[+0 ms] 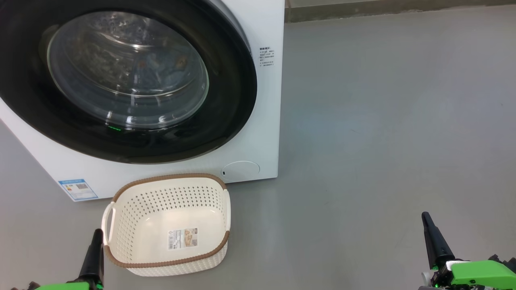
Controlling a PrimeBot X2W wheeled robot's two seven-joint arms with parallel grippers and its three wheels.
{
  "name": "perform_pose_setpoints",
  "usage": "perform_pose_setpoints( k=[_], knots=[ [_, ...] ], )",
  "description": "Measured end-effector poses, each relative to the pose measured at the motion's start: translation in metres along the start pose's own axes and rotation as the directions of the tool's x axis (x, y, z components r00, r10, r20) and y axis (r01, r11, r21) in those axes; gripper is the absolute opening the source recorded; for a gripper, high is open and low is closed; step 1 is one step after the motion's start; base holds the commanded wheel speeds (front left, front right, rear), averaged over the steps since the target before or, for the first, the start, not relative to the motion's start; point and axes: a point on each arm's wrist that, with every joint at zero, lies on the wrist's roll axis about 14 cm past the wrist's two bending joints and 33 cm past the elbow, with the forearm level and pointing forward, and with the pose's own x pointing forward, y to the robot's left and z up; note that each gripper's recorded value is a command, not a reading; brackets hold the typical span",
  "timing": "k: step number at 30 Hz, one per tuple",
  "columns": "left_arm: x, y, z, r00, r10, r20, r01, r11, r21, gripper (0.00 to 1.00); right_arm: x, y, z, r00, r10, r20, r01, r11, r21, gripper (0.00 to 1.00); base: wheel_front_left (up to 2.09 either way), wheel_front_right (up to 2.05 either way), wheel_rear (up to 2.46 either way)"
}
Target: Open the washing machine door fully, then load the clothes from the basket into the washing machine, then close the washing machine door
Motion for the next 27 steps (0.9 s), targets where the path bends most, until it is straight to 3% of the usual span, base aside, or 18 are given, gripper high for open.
perform_pose_setpoints(
  k=[6,27],
  knots=[
    [0.0011,-0.0014,-0.0007,1.0,-0.006,-0.001,0.006,0.998,-0.057,0.0,0.003,0.0052,0.0004,1.0,0.016,-0.004,-0.016,0.999,0.05,0.0,0.0,0.0,0.0],
    [0.0032,-0.0045,-0.0011,1.0,-0.015,-0.005,0.015,0.998,-0.061,0.0,0.0037,0.0064,0.0005,1.0,0.02,-0.005,-0.02,0.998,0.055,0.0,0.0,0.0,0.0]
  ],
)
